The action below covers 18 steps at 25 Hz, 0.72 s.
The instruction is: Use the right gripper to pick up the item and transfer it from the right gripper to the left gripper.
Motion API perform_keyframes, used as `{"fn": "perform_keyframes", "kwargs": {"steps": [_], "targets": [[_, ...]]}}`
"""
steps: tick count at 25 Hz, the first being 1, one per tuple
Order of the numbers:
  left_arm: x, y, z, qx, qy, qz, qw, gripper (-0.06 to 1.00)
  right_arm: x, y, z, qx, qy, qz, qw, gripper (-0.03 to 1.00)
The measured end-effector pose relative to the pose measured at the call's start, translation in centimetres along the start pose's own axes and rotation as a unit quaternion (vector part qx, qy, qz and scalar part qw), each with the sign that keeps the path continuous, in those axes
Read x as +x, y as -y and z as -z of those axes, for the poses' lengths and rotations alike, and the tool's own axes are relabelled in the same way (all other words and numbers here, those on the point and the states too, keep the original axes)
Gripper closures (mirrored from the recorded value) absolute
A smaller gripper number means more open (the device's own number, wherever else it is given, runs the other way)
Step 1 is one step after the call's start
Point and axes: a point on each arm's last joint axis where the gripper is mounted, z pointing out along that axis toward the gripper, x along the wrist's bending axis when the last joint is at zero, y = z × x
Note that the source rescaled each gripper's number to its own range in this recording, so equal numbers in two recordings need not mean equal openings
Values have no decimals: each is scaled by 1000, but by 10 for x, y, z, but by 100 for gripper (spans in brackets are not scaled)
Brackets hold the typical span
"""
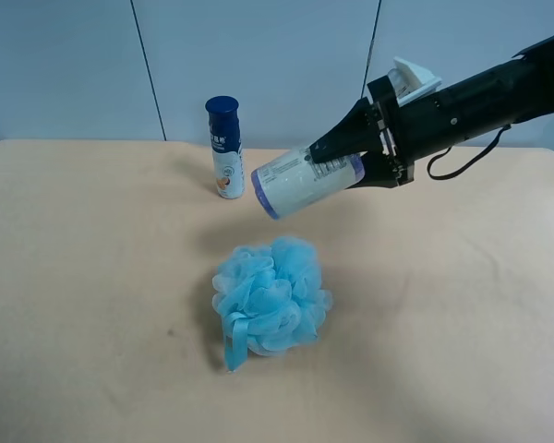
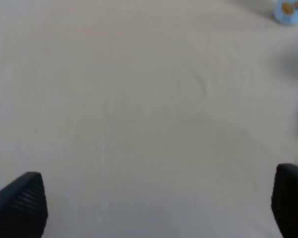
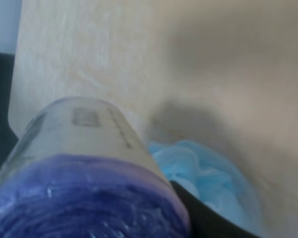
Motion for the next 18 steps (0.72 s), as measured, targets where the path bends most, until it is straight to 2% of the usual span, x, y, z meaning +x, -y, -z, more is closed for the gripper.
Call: {"fn": "perform_keyframes", "kwargs": {"steps": [6,11,14,18], "targets": [[1,-12,-23,75,4,8,997,21,-12,2,-15,18,-4,-20,1000,96],[-1,-19,-41,128,18,19,991,21,-13,2,-15,18,-4,-21,1000,96],[-5,-32,-50,129,44,29,990,21,-13,2,-15,18,-4,-24,1000,96],[-16,-52,-62,125,112,32,985,21,-13,2,-15,18,-4,-31,999,96]]}}
